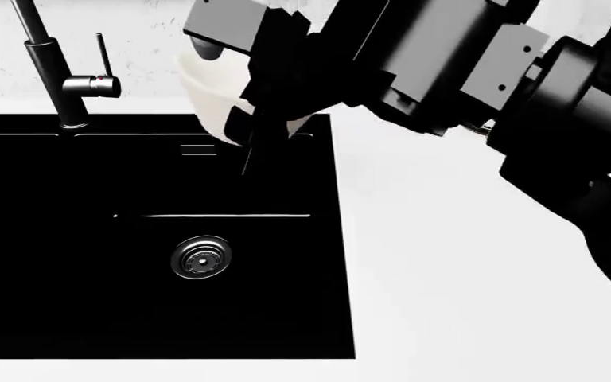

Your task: Move the fresh-baked cupcake off the tray onto the counter, and place the bowl used for mixing into the sink.

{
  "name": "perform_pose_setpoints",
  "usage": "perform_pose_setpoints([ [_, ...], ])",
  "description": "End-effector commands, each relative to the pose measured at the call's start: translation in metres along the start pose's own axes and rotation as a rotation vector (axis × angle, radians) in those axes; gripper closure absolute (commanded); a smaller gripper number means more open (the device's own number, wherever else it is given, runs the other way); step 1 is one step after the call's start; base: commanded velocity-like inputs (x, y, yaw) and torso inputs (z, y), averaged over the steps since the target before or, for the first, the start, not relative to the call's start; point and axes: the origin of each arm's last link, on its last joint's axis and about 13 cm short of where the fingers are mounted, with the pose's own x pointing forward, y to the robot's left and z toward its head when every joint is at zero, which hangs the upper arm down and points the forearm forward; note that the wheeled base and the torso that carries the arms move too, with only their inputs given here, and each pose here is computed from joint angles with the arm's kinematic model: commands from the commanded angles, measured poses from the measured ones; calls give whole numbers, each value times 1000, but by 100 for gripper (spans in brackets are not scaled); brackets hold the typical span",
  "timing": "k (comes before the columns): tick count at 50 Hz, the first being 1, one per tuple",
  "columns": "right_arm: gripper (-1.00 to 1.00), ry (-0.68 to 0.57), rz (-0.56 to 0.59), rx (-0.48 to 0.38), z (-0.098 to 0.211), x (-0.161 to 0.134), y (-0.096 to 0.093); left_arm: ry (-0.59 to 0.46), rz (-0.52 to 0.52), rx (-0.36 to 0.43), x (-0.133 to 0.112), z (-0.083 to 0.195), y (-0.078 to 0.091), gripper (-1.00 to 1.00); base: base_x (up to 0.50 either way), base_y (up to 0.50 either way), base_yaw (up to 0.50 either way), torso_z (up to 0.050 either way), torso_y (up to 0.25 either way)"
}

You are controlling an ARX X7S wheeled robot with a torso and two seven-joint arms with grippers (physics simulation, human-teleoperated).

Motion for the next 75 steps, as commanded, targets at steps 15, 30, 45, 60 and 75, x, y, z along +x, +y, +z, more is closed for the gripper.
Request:
perform_pose_setpoints([
  [15,100,-68,36,-41,8,46,19,-9,-9,-10,-5,2,-1,-100,0,0,0,0,1],
  [30,100,-101,88,-60,5,59,37,-10,-20,-19,-3,2,-4,-100,0,0,0,0,0],
  [45,100,-185,104,-79,7,67,47,-6,-18,-20,-4,0,-3,-100,0,0,0,0,1],
  [60,100,-173,193,-82,4,74,66,-1,-13,-25,-8,-1,-1,-100,0,0,0,0,0],
  [75,100,-96,278,-110,-8,84,85,1,-10,-23,-12,-2,0,-100,0,0,0,0,1],
])
